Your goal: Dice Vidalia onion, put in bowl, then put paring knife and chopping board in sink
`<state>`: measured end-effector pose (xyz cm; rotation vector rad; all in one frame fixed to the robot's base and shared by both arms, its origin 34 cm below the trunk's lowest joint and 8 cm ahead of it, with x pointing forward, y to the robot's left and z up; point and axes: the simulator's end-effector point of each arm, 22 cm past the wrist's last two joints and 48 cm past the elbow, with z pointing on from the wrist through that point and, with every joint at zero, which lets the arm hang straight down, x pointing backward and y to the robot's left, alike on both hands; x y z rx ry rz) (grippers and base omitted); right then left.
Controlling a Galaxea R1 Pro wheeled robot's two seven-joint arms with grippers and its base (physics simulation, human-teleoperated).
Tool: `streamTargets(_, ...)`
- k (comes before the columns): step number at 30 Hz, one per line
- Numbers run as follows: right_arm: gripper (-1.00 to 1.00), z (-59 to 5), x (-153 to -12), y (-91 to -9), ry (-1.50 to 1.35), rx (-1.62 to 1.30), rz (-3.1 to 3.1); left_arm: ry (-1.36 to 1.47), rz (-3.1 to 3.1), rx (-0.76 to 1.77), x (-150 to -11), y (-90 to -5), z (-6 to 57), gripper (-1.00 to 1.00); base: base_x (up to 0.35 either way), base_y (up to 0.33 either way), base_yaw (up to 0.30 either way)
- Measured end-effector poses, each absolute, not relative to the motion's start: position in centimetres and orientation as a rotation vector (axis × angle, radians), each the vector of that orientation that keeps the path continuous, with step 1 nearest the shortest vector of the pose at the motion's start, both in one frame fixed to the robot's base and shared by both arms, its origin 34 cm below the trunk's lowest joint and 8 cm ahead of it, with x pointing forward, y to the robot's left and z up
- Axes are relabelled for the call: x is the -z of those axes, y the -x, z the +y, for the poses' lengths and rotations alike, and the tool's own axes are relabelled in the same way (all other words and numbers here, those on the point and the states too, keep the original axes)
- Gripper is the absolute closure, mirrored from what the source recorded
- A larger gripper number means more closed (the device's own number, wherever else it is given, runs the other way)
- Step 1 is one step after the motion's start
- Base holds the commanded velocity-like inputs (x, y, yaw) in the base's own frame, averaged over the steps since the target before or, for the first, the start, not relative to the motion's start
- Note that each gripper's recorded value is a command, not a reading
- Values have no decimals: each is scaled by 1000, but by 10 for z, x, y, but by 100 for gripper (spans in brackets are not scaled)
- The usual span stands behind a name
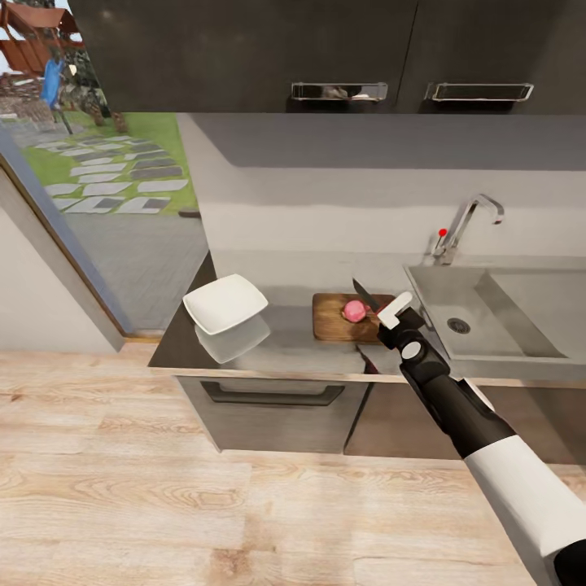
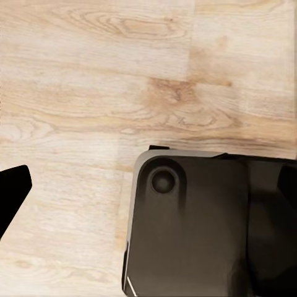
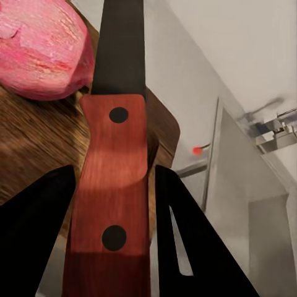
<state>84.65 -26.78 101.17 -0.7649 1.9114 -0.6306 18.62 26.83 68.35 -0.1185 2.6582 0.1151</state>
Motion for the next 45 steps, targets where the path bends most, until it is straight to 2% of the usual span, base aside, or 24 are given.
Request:
streamTargets(10,100,-255,-1004,-845,709,590,1966,117,2656,-116,-684,-187,269,-100,-2,0,0)
streamTargets(21,100,-262,-1012,-848,640,572,1977,117,2657,-117,-684,-186,269,-100,-196,0,0)
streamTargets(45,100,-256,-994,-847,644,557,2008,117,2676,-118,-682,-180,269,-100,-5,0,0)
